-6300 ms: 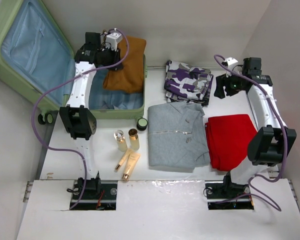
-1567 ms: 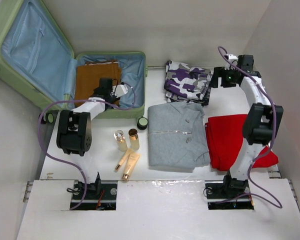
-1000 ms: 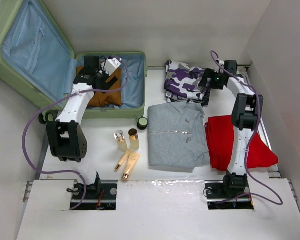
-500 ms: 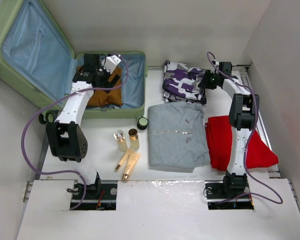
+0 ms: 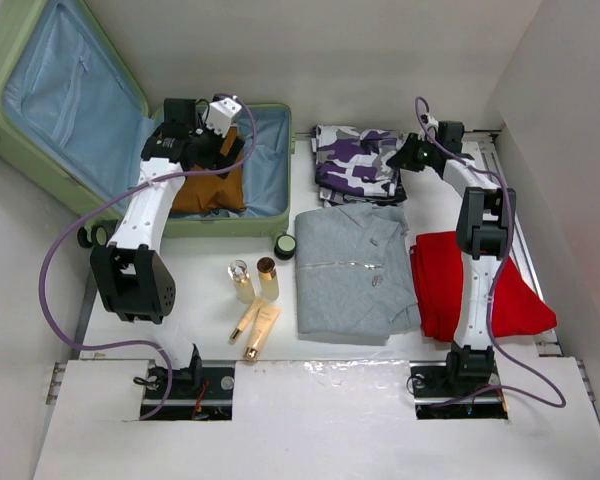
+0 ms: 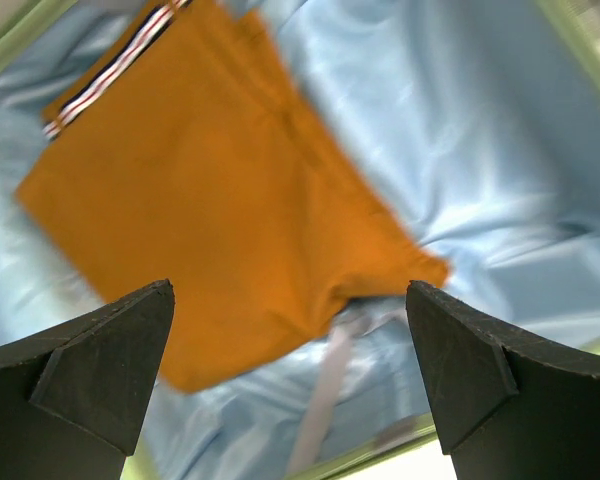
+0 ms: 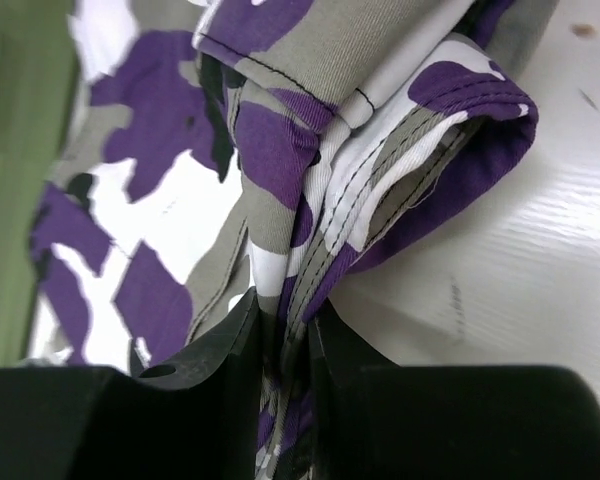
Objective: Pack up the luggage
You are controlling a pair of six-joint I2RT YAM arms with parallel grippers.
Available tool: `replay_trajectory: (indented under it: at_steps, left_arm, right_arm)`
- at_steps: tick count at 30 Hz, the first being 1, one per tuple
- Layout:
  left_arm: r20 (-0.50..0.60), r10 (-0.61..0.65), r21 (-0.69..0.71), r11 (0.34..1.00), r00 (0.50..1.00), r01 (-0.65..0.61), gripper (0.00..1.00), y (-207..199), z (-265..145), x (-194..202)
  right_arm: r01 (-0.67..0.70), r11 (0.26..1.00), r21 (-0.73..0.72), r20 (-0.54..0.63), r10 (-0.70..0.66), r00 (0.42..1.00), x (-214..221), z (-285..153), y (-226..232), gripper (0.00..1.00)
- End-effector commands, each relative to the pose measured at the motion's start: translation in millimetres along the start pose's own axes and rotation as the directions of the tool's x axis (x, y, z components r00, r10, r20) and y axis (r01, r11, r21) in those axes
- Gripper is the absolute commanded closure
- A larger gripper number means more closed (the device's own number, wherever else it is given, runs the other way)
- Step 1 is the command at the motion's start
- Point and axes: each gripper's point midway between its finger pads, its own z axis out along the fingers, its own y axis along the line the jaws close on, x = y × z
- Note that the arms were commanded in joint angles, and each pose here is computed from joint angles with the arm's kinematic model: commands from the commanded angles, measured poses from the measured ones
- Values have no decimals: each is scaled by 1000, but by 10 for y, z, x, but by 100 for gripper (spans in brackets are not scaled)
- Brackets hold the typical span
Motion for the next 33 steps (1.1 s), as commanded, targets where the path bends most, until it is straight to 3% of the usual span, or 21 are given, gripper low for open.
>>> replay_trajectory:
  at_steps: [1,8,13,25,30,33]
  left_arm:
    - [95,-62,134,990,994,49,0,-312,-30,-345]
    - [117,-57,220,975,991,30,0,-670,45,-523]
    - [108,-65,202,979,992,42,0,-640,50,-509]
    - [77,-78,123,990,994,68,0,-568,-46,-337]
    - [66,-91,72,994,994,87,0,-470,-60,-265]
    - [41,-150,11,989,988,150,0,-332,-69,-144]
  right_arm:
    - [217,957,-195,229,-170,958,-985,-415,1039,100]
    - [320,927,-197,349,-239,906,-1467,-894,1606,100]
    - [367,917,-154,428,-273,861,-1721,-1217,1977,100]
    - [365,930,-46,488,-298,821,-1857,-1427,2183,100]
    - [427,904,18,520,-373,768,-1979,-1617,2499,100]
    - [477,876,75,574,-429,697,-2133,-1884,2859,100]
